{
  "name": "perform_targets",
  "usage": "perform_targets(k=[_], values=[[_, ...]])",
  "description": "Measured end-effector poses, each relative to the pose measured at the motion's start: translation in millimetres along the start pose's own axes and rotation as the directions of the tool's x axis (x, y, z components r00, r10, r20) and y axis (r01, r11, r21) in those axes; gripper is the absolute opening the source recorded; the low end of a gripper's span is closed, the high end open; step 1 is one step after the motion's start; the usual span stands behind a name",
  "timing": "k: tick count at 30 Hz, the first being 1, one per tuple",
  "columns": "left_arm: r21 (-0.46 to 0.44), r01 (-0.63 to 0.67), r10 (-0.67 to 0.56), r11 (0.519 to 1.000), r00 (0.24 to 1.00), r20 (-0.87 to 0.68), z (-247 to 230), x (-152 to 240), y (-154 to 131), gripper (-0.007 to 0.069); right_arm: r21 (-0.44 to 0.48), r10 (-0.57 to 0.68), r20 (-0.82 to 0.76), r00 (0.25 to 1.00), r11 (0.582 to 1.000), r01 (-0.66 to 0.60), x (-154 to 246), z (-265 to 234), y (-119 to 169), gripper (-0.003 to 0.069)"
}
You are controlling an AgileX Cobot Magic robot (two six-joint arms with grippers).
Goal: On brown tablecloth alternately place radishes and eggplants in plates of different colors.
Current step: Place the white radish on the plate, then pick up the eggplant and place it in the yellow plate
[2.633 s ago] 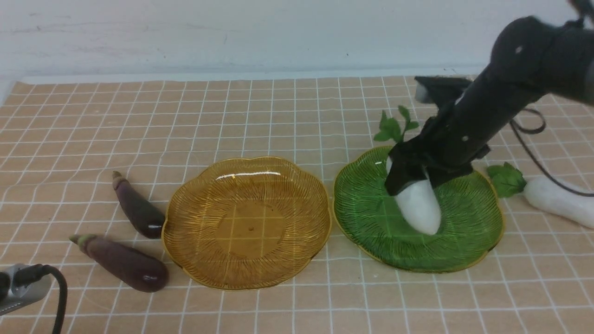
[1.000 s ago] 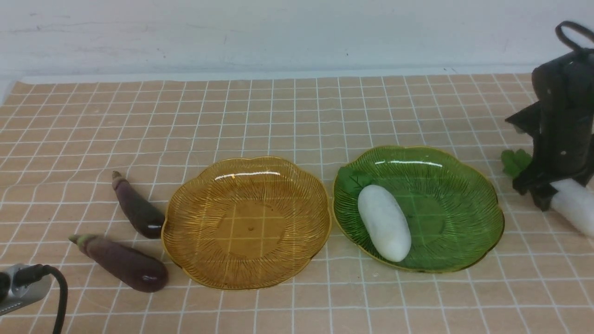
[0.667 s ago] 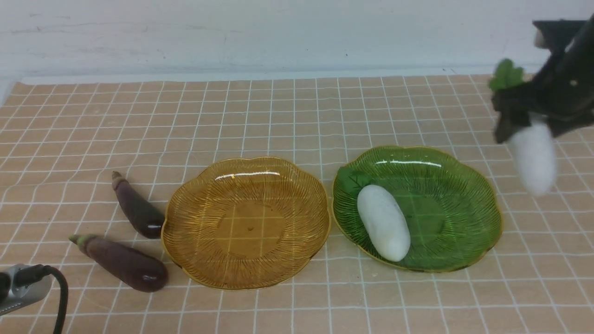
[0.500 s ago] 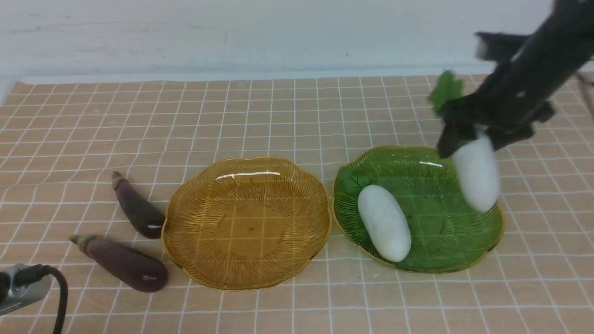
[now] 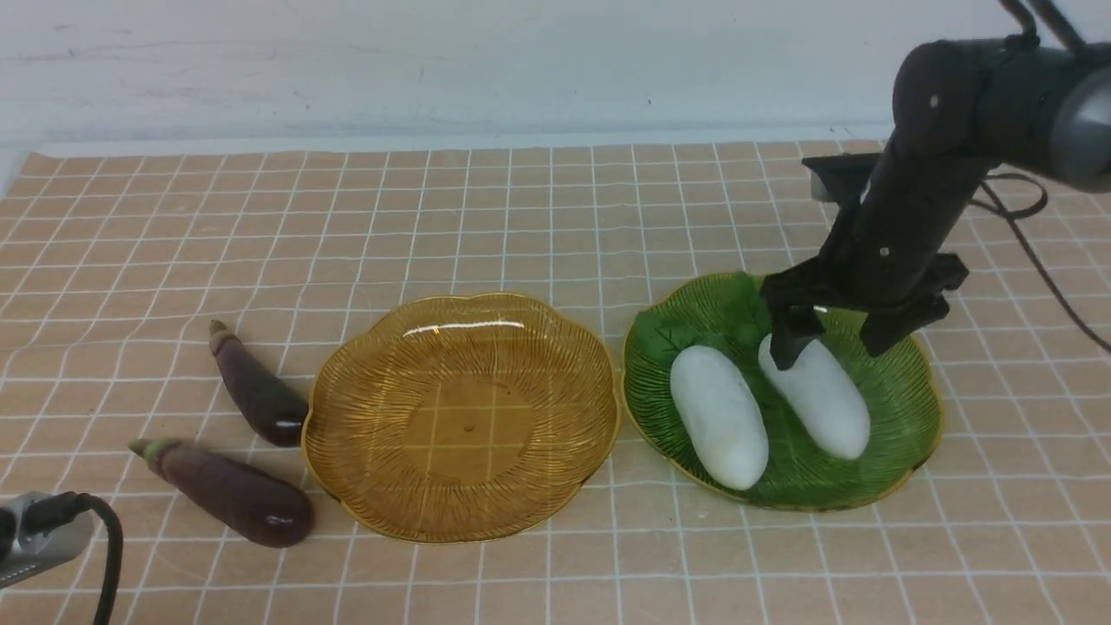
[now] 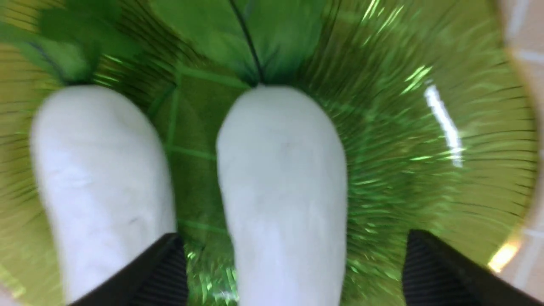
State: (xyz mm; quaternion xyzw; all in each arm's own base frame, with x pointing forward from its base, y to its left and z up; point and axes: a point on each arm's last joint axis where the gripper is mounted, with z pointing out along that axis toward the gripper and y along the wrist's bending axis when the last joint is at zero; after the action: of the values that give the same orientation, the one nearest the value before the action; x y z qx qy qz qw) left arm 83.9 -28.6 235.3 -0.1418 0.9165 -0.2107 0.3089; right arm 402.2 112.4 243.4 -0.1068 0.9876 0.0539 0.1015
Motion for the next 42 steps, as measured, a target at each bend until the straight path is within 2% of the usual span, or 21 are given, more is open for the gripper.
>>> perform_targets(k=[2, 5, 8, 9, 11, 17, 22, 27, 39, 41, 42], values=[[-0.011, 0.008, -0.008, 1.0, 1.0, 0.019, -3.7, -6.8, -2.6, 0.0379, -0.019, 0.002, 0.067, 0.998, 1.0, -0.001, 4.0, -30.4, 3.5, 0.0507], [-0.096, 0.05, -0.049, 0.994, 0.999, 0.021, -1.8, -24.3, -3.0, 0.0379, -0.091, 0.022, 0.188, 0.982, 0.996, -0.005, 28.2, -91.7, 12.6, 0.0298], [-0.18, 0.101, -0.098, 0.979, 0.995, 0.024, 12.4, -43.1, -0.4, 0.0379, -0.139, 0.014, 0.24, 0.971, 0.99, 0.02, 69.0, -129.0, 18.1, 0.0101], [-0.195, 0.113, -0.107, 0.974, 0.993, 0.04, 19.5, -51.7, -0.2, 0.0379, -0.149, 0.001, 0.256, 0.967, 0.988, 0.038, 82.9, -139.9, 19.2, 0.0048], [-0.21, 0.122, -0.113, 0.97, 0.992, 0.057, 32.3, -64.8, -0.6, 0.0379, -0.146, -0.029, 0.255, 0.967, 0.987, 0.068, 112.9, -147.1, 18.8, -0.0001], [-0.26, 0.155, -0.158, 0.953, 0.987, 0.009, 80.6, -99.4, -1.5, 0.0433, -0.135, -0.084, 0.219, 0.972, 0.984, 0.115, 163.7, -140.1, 15.8, -0.0015], [-0.292, 0.179, -0.194, 0.939, 0.981, -0.021, 115.2, -114.9, 1.9, 0.0524, -0.133, -0.096, 0.199, 0.975, 0.983, 0.124, 169.6, -134.0, 15.0, -0.0015], [-0.307, 0.203, -0.221, 0.93, 0.975, -0.027, 133.9, -119.3, 5.9, 0.0564, -0.133, -0.099, 0.2, 0.975, 0.983, 0.127, 169.9, -134.1, 15.0, -0.0015], [-0.354, 0.256, -0.29, 0.899, 0.956, -0.045, 176.7, -113.7, 23.1, 0.0565, -0.133, -0.105, 0.201, 0.974, 0.982, 0.133, 169.9, -134.1, 15.1, -0.0015], [-0.379, 0.249, -0.3, 0.891, 0.951, -0.079, 177.3, -110.6, 24.5, 0.0521, -0.132, -0.106, 0.201, 0.974, 0.982, 0.134, 169.9, -134.1, 15.1, -0.0015], [-0.394, 0.234, -0.295, 0.889, 0.95, -0.1, 176.3, -110.2, 24.6, 0.0475, -0.132, -0.106, 0.201, 0.974, 0.982, 0.134, 169.9, -134.1, 15.1, -0.0015]])
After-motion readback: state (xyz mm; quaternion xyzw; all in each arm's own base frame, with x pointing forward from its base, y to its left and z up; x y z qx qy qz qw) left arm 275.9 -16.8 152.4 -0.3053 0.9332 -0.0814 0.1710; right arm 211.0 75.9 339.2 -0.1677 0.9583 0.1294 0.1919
